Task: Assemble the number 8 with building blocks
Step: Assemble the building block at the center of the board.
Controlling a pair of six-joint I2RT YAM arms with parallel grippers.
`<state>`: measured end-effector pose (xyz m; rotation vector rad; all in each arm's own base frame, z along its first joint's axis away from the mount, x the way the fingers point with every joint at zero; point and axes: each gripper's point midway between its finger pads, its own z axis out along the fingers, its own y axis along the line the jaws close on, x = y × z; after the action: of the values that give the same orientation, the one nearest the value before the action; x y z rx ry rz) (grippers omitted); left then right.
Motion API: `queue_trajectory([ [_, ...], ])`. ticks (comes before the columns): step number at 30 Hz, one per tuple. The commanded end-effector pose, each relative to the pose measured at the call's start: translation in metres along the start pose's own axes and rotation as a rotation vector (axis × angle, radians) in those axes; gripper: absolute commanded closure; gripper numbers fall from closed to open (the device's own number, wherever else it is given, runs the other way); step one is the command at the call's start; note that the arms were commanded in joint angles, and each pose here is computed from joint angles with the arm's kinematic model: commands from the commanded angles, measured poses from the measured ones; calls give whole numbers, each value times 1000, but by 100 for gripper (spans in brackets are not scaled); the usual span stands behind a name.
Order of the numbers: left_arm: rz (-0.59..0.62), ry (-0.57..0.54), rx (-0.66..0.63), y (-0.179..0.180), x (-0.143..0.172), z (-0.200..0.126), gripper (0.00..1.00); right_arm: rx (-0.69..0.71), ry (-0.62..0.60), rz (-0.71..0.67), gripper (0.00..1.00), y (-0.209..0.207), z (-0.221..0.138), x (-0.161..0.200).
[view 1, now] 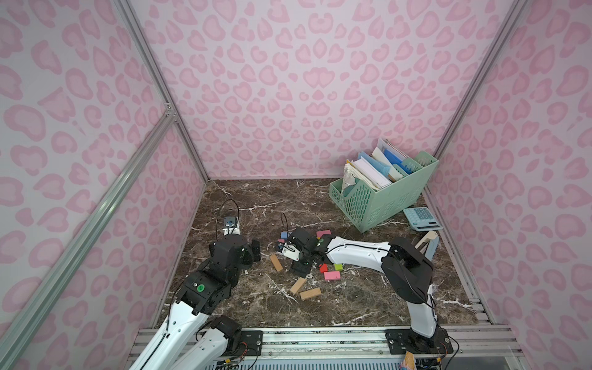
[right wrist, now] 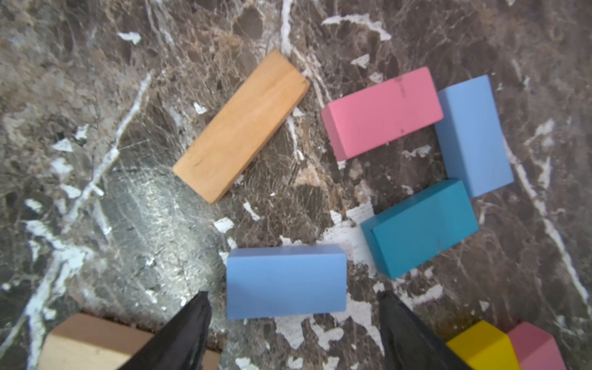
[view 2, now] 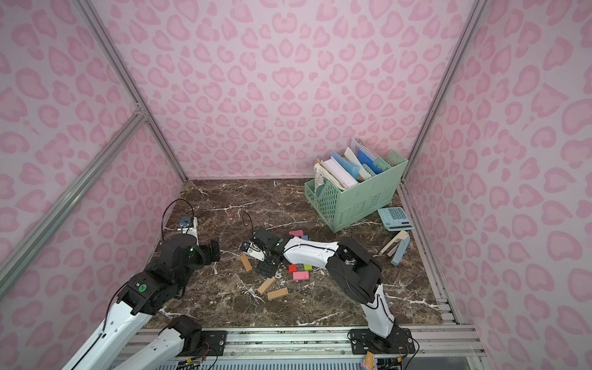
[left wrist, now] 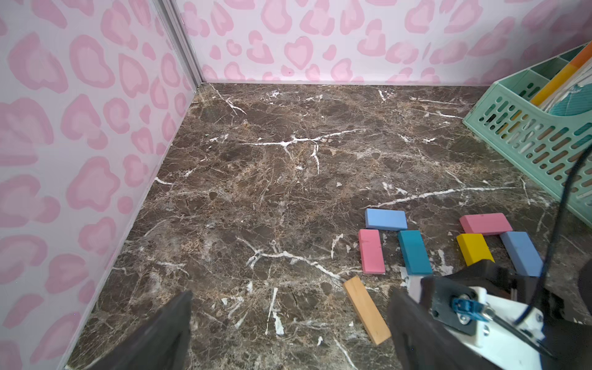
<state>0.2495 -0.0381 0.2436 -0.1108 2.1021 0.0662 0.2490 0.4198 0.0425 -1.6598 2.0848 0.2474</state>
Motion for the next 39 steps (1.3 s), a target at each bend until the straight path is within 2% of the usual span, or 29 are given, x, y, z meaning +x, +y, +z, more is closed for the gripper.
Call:
queue_trajectory([
  [1, 9, -16, -8, 0, -4, 2, 2, -22, 10, 1, 17, 1, 2, 0],
  [8, 14, -12, -11, 0, -2, 4, 2, -47, 29, 11, 18, 2, 9, 5],
  [16, 21, -6, -13, 0, 0, 5, 2, -81, 53, 24, 25, 6, 18, 12],
  [23, 26, -5, -19, 1, 1, 5, 2, -100, 52, 92, 44, 13, 18, 11],
  [28, 27, -7, -23, 2, 1, 5, 2, -81, 37, 254, 54, 18, 13, 7],
  [33, 31, -5, -22, 1, 1, 6, 2, -11, 34, 541, 62, 16, 5, 1],
  [39, 30, -10, -22, 2, 0, 4, 2, 19, -7, 763, 64, 19, 4, -15],
])
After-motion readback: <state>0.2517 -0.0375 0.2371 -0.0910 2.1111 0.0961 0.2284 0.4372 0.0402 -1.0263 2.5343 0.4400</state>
